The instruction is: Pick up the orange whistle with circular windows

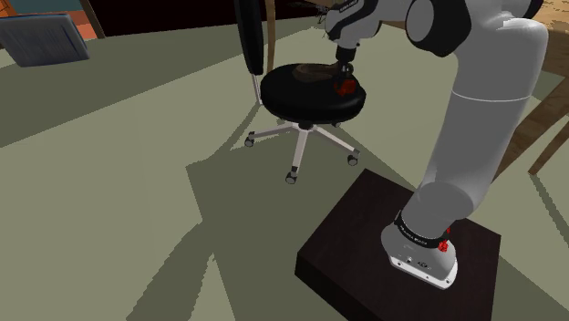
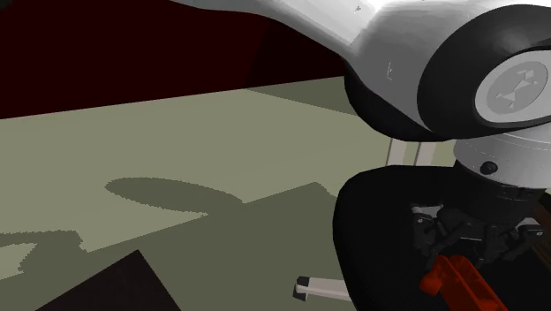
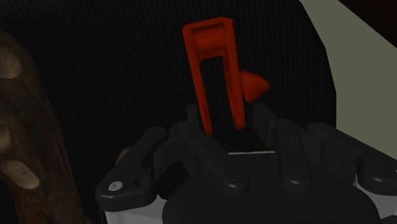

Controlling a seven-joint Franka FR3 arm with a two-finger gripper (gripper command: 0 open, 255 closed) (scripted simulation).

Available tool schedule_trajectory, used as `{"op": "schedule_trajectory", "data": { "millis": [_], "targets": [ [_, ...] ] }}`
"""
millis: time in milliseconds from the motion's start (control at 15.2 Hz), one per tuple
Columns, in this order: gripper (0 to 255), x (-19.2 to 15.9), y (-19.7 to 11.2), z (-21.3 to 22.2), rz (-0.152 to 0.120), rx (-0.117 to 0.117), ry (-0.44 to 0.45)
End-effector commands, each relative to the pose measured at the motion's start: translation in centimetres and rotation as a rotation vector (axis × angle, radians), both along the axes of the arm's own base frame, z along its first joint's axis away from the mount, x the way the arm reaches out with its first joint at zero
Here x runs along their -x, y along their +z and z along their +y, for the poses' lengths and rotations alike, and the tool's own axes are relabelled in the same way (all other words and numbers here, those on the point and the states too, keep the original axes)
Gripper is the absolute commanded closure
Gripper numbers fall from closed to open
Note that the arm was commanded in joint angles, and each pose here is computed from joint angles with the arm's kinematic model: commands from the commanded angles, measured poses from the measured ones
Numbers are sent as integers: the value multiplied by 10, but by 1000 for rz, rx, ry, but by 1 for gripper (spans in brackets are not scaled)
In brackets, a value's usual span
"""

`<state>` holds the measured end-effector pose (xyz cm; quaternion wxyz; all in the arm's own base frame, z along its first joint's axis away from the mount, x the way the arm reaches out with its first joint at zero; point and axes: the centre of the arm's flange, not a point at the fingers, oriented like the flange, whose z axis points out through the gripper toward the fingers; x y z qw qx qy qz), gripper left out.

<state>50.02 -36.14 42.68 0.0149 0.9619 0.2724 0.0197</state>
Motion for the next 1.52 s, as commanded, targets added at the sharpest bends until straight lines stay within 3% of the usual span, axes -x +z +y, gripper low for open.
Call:
{"op": "schedule_trajectory", "data": {
  "millis": [0, 462, 1452],
  "targets": [
    [255, 23, -17, -19, 40, -26, -51],
    [255, 21, -18, -18, 41, -25, -53],
    [255, 21, 61, -18, 41, -25, -53]
  ]
}}
